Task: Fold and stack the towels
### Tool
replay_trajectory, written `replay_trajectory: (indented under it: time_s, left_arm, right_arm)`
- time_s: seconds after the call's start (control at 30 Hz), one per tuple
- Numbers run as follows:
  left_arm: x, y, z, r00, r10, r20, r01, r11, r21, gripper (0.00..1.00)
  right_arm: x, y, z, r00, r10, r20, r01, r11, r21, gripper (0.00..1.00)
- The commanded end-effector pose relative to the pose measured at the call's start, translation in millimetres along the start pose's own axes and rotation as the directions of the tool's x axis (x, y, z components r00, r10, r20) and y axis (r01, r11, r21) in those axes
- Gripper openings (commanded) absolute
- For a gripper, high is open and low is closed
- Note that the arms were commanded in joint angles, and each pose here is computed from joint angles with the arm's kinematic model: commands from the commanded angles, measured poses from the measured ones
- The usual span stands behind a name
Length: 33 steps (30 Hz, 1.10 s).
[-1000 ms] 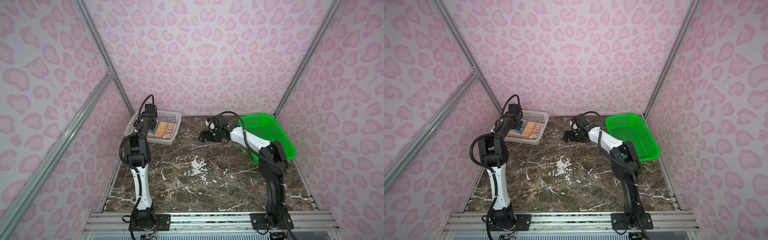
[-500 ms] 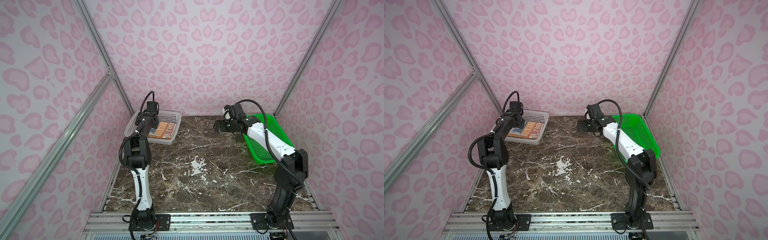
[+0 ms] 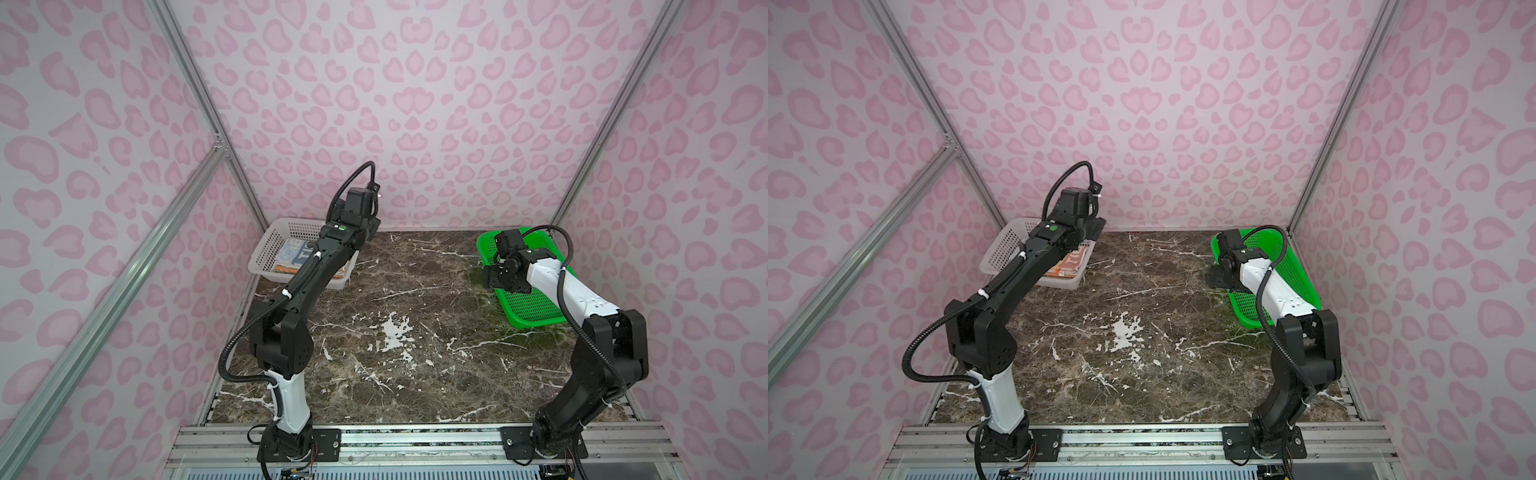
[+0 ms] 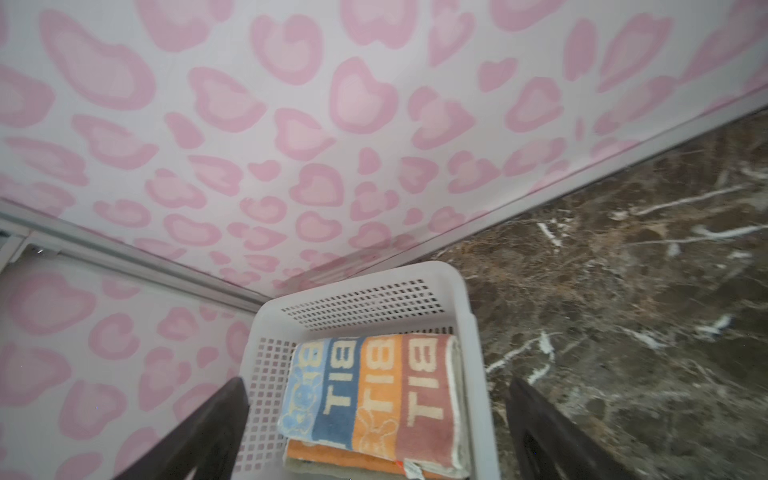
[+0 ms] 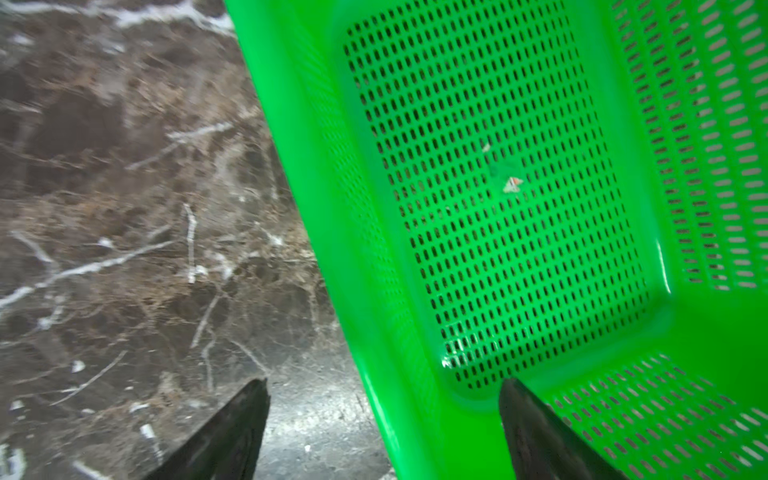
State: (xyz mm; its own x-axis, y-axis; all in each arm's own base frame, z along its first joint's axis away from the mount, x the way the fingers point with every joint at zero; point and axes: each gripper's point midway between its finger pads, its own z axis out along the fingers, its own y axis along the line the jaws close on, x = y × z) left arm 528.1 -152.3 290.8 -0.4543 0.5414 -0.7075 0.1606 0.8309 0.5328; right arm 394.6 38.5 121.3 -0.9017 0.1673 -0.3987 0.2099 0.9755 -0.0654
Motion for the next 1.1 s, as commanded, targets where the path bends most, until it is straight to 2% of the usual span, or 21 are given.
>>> replay_trajectory:
  time_s: [0.0, 0.17, 0.27, 0.4, 0.63, 0.8, 0.9, 1.07]
  left_arm:
    - [-15, -37, -24, 0.998, 0.018, 0.057, -0.022, 0.997, 0.07, 0.98]
    - [-12, -100, -61, 0.994, 0.019, 0.108, -0.043, 0.973, 0.226, 0.98]
    - [6, -110, -68, 0.996, 0.018, 0.085, -0.038, 0.971, 0.236, 0.98]
    - [32, -112, -77, 0.999, -0.024, 0.043, 0.012, 0.962, 0.272, 0.98]
    - [69, -92, -96, 0.979, -0.203, -0.01, 0.196, 0.93, 0.312, 0.98]
    - [91, -64, -99, 0.949, -0.313, -0.037, 0.31, 0.906, 0.289, 0.98]
    - [104, -53, -100, 0.934, -0.354, -0.05, 0.354, 0.894, 0.273, 0.98]
    - [118, -42, -106, 0.926, -0.373, -0.047, 0.373, 0.893, 0.251, 0.98]
  right_arm:
    - [13, -12, 16, 0.999, -0.012, -0.04, 0.015, 0.997, 0.07, 0.78]
    - [15, 0, 28, 0.998, -0.025, -0.05, 0.027, 0.999, 0.039, 0.53]
    - [12, 18, 26, 0.998, -0.057, -0.037, 0.057, 0.998, 0.0, 0.32]
    - [5, 47, 22, 0.994, -0.107, -0.021, 0.106, 0.994, -0.015, 0.12]
    - [-12, 131, -8, 0.989, -0.139, 0.042, 0.143, 0.984, -0.103, 0.07]
    - [-17, 207, -24, 0.997, -0.07, 0.037, 0.077, 0.959, -0.274, 0.06]
    - [-16, 253, -28, 0.999, -0.036, 0.006, 0.036, 0.929, -0.367, 0.06]
    - [-5, 312, -26, 0.998, -0.067, -0.023, 0.051, 0.903, -0.427, 0.09]
